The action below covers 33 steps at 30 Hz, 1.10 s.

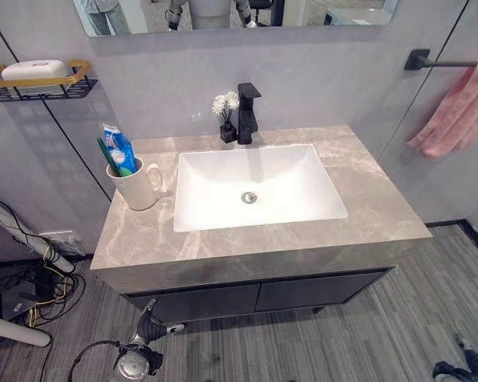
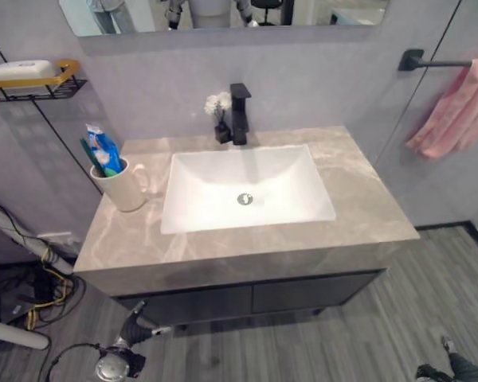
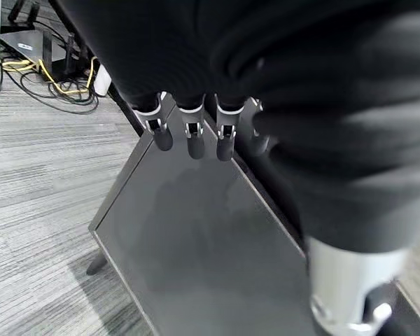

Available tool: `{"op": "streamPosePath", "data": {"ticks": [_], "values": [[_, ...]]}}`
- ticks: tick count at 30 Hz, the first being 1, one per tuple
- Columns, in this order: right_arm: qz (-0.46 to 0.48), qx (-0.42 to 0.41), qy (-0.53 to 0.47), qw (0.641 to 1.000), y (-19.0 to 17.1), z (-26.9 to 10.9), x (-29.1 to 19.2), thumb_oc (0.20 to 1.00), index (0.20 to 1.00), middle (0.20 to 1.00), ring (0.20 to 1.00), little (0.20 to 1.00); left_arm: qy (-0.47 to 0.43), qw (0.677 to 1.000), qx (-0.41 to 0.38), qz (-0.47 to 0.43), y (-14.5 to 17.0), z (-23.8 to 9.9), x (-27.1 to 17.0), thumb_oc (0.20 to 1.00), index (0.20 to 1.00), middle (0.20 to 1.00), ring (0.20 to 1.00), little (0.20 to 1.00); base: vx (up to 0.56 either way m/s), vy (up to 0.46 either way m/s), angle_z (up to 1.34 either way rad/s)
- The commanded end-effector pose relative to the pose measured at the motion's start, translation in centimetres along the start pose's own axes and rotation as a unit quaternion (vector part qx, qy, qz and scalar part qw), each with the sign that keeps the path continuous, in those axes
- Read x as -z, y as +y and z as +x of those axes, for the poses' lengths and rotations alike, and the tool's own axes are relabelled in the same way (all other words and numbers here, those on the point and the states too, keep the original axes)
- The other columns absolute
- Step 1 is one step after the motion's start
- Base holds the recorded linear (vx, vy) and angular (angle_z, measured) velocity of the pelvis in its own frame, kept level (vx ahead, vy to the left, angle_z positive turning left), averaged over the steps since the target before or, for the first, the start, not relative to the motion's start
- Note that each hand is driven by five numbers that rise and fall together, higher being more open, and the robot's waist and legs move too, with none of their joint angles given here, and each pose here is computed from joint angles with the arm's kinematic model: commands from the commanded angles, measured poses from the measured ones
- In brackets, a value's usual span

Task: Put brush and paste in cup on sink, flatten towel.

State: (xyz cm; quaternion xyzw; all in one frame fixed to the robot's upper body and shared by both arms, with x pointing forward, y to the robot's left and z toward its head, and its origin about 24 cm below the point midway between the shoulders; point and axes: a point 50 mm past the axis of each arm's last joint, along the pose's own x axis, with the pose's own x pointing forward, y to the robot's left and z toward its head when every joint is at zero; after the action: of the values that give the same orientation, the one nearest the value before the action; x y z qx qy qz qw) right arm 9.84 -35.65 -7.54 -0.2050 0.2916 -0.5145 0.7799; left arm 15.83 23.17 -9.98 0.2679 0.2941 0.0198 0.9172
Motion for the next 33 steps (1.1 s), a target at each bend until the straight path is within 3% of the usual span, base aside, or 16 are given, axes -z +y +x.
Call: {"op": "streamPosePath", "data": {"ticks": [1,4,8,13,14,17,19,22,24,25,26,27,32,33], "values": [[-0.043,-0.095,-0.019,0.994,3.4,-0.7,-1.0,1.0,1.0,1.0,1.0,1.0,-0.053,0.998,-0.03,-0.014,1.7,0.1,-1.5,1.0,1.0,1.0,1.0,1.0,-0.11,0.082,-0.75],[-0.094,-0.172,0.016,0.981,5.0,-2.7,1.5,1.0,1.0,1.0,1.0,1.0,-0.062,0.998,-0.029,-0.015,2.5,-0.2,-1.5,1.0,1.0,1.0,1.0,1.0,-0.06,0.046,-0.64],[-0.073,-0.243,0.085,0.963,6.5,-4.5,3.5,1.0,1.0,1.0,1.0,1.0,-0.068,0.997,-0.015,-0.029,3.5,-1.2,-1.4,1.0,1.0,1.0,1.0,1.0,-0.06,0.025,-0.13],[-0.262,-0.398,-0.023,0.879,8.4,-5.8,3.0,1.0,1.0,1.0,1.0,1.0,-0.115,0.989,0.087,-0.029,6.0,-3.6,-2.5,1.0,1.0,1.0,1.0,1.0,-0.01,-0.069,-0.01],[-0.262,-0.399,-0.022,0.878,8.4,-5.8,3.0,1.0,1.0,1.0,1.0,1.0,-0.113,0.989,0.087,-0.029,6.1,-3.7,-2.5,1.0,1.0,1.0,1.0,1.0,0.05,-0.092,-0.02],[-0.281,-0.436,-0.037,0.854,8.6,-5.8,2.7,1.0,1.0,1.0,1.0,1.0,-0.19,0.966,0.174,-0.021,9.3,-5.7,-6.6,1.0,1.0,1.0,1.0,1.0,0.08,-0.108,0.04],[-0.283,-0.444,-0.032,0.85,8.6,-6.1,3.0,1.0,1.0,1.0,1.0,1.0,-0.201,0.961,0.19,-0.025,9.9,-6.3,-7.5,1.0,1.0,1.0,1.0,1.0,0.03,-0.075,0.09],[-0.297,-0.462,-0.027,0.836,8.4,-6.2,3.5,1.0,1.0,1.0,1.0,1.0,-0.264,0.928,0.265,0.002,11.3,-8.4,-11.9,1.0,1.0,1.0,1.0,1.0,0.02,-0.146,0.22],[-0.299,-0.463,-0.023,0.834,8.3,-6.2,3.7,1.0,1.0,1.0,1.0,1.0,-0.272,0.922,0.276,-0.006,11.4,-8.6,-12.5,1.0,1.0,1.0,1.0,1.0,-0.01,-0.137,0.26],[-0.313,-0.464,-0.023,0.828,7.9,-5.8,3.8,1.0,1.0,1.0,1.0,1.0,-0.318,0.897,0.307,-0.016,11.6,-9.5,-15.1,1.0,1.0,1.0,1.0,1.0,-0.03,-0.133,0.28],[-0.313,-0.463,-0.023,0.829,7.9,-5.8,3.7,1.0,1.0,1.0,1.0,1.0,-0.318,0.896,0.308,-0.016,11.6,-9.5,-15.1,1.0,1.0,1.0,1.0,1.0,-0.12,-0.26,0.56],[-0.318,-0.455,-0.042,0.83,7.3,-4.8,3.0,1.0,1.0,1.0,1.0,1.0,-0.386,0.867,0.313,-0.026,11.9,-10.6,-17.8,1.0,1.0,1.0,1.0,1.0,-0.08,-0.13,0.55],[-0.286,-0.4,-0.001,0.871,5.3,-3.7,4.0,1.0,1.0,1.0,1.0,1.0,-0.425,0.874,0.226,-0.065,13.7,-10.1,-18.6,1.0,1.0,1.0,1.0,1.0,0.04,0.012,0.35],[-0.264,-0.38,0.026,0.886,4.8,-3.7,4.8,1.0,1.0,1.0,1.0,1.0,-0.439,0.879,0.176,-0.057,14.7,-10.2,-18.7,1.0,1.0,1.0,1.0,1.0,0.07,0.056,0.06]]}}
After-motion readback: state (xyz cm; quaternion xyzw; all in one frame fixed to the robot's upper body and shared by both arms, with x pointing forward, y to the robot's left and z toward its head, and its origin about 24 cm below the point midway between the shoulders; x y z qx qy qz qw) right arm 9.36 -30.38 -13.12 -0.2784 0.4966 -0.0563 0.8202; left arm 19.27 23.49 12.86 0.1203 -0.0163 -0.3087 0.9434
